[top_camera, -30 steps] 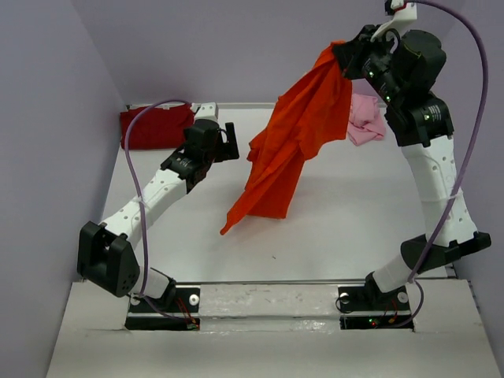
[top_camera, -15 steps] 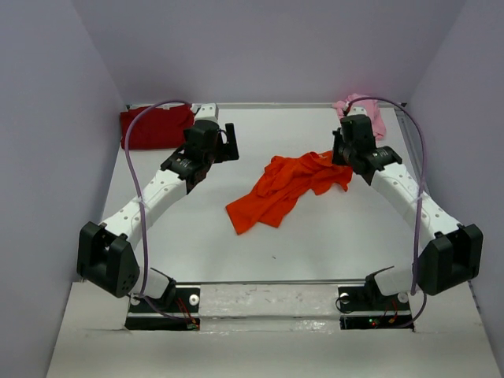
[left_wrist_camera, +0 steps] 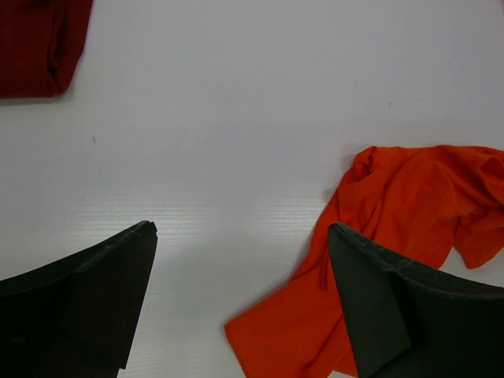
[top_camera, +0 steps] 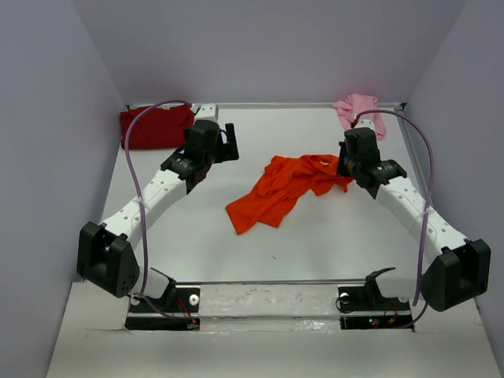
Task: Fold and stack the t-shirts
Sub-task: Move the tshirt to the center of the board
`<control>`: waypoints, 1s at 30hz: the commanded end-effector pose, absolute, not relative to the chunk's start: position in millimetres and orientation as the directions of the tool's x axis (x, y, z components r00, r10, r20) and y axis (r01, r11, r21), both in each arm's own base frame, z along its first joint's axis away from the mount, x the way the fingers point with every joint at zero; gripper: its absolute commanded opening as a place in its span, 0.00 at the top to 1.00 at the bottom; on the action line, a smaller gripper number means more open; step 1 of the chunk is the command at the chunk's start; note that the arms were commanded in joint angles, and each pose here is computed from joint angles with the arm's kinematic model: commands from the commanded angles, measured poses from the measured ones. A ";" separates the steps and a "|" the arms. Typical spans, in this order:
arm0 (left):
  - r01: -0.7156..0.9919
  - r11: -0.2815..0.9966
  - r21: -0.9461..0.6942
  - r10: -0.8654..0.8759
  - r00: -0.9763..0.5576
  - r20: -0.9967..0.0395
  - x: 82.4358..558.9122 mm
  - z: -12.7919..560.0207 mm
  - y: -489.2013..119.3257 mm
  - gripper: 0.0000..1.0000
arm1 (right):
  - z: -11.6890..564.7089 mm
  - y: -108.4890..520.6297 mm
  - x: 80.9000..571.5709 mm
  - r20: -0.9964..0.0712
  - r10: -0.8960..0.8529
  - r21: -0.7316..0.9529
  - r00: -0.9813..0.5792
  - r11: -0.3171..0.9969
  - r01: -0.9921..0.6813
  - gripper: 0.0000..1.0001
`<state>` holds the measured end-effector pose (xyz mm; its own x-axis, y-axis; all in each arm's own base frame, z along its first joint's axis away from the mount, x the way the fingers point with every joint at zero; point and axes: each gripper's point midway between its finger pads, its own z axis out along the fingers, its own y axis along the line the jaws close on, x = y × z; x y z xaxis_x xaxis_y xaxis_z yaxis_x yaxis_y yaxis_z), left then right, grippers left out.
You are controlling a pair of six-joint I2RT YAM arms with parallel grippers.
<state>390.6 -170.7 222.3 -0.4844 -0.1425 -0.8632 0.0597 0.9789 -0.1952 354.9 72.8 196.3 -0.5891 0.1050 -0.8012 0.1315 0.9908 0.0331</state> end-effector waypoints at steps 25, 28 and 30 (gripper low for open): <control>0.090 0.981 -0.170 -0.116 -0.430 -0.895 385.2 240.3 -178.5 0.01 | 160.4 204.8 549.5 -0.748 0.002 0.175 -0.663 0.965 -0.194 0.59; 0.100 0.980 -0.174 -0.115 -0.433 -0.894 384.8 240.2 -180.8 0.01 | 161.2 196.7 554.0 -0.740 -0.026 0.123 -0.672 0.977 -0.174 0.38; 0.099 0.980 -0.175 -0.116 -0.431 -0.895 384.9 241.1 -180.6 0.01 | 179.1 191.1 546.4 -0.757 -0.008 0.125 -0.654 0.980 -0.156 0.37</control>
<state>384.9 -181.1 222.6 -0.4790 -0.1049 -0.8715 0.0856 0.9825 -0.1653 549.1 200.4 117.6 -0.7235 0.0005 -0.6903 -0.1552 0.9743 0.1635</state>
